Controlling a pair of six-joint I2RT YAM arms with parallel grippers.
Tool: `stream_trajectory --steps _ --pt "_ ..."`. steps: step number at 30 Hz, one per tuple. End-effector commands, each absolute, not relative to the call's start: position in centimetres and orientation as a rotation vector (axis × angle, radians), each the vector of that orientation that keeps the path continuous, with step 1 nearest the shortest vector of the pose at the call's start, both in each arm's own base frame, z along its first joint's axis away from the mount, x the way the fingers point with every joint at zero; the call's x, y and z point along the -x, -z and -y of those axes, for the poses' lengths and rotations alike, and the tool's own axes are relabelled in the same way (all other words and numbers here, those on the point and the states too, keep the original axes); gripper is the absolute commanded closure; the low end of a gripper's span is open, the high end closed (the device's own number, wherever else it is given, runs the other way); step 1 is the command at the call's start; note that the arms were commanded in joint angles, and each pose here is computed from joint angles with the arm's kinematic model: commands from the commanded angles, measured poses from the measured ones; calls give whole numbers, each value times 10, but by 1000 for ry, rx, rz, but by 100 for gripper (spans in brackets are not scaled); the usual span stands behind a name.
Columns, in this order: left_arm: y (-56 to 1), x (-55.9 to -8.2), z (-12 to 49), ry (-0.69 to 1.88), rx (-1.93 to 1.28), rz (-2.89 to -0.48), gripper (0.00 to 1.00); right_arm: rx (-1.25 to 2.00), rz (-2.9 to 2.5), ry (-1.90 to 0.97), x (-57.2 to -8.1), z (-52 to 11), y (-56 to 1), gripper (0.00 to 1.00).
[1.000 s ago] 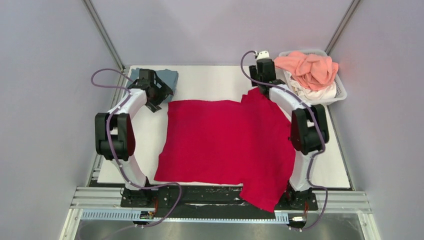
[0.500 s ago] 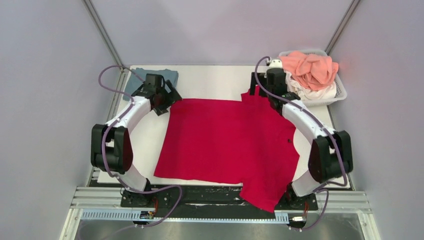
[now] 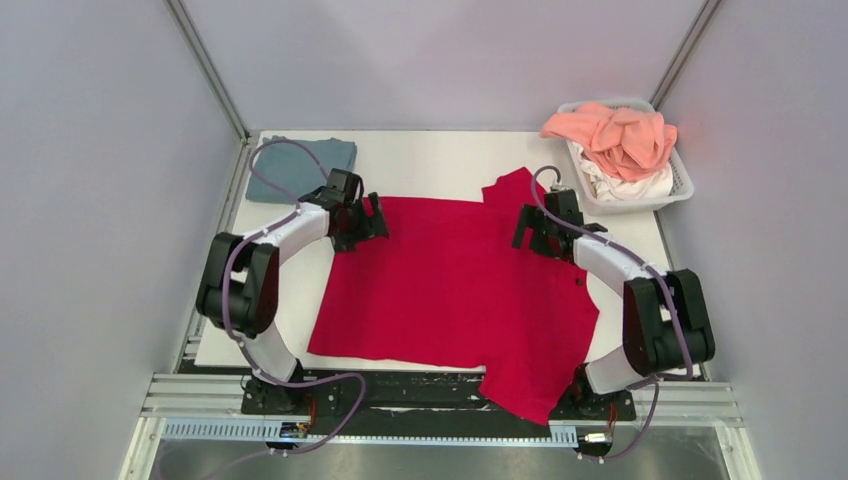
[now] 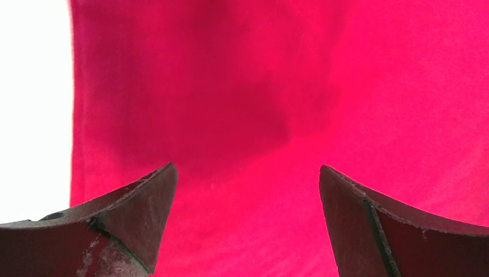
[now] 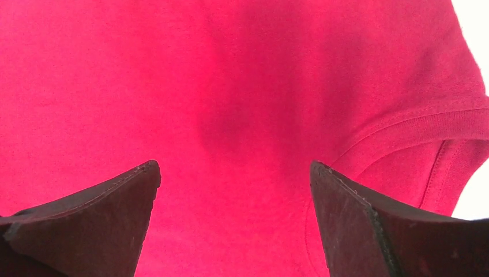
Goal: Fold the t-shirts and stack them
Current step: Flatten out the tshirt
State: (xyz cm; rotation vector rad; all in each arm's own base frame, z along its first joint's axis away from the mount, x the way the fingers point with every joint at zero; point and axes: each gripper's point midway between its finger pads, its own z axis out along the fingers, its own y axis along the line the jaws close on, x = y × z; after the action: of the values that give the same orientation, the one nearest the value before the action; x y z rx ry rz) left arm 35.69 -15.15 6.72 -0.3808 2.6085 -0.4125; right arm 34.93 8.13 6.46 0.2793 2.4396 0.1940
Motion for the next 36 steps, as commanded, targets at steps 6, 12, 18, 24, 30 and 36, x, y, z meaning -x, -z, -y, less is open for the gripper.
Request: stream_trajectory --steps 6,12,18,24,30,36 --pt "-29 -403 166 404 358 -2690 0 -398 -2507 -151 -392 -70 -27 0" --pt "-9 -432 150 408 452 -2731 0 -434 -2514 -139 -426 -59 -17 0" --pt "-15 -469 152 504 450 -2704 0 -399 -2492 -161 -475 -59 -22 0" --pt "-37 -490 160 541 392 -2663 0 -368 -2438 -127 -505 -57 -39 0" --pt "-102 -469 161 571 330 -2526 0 -267 -2315 -92 -483 -78 -110 0" --pt "-138 -393 141 459 420 -2431 0 -275 -2206 -142 -408 -89 -158 0"
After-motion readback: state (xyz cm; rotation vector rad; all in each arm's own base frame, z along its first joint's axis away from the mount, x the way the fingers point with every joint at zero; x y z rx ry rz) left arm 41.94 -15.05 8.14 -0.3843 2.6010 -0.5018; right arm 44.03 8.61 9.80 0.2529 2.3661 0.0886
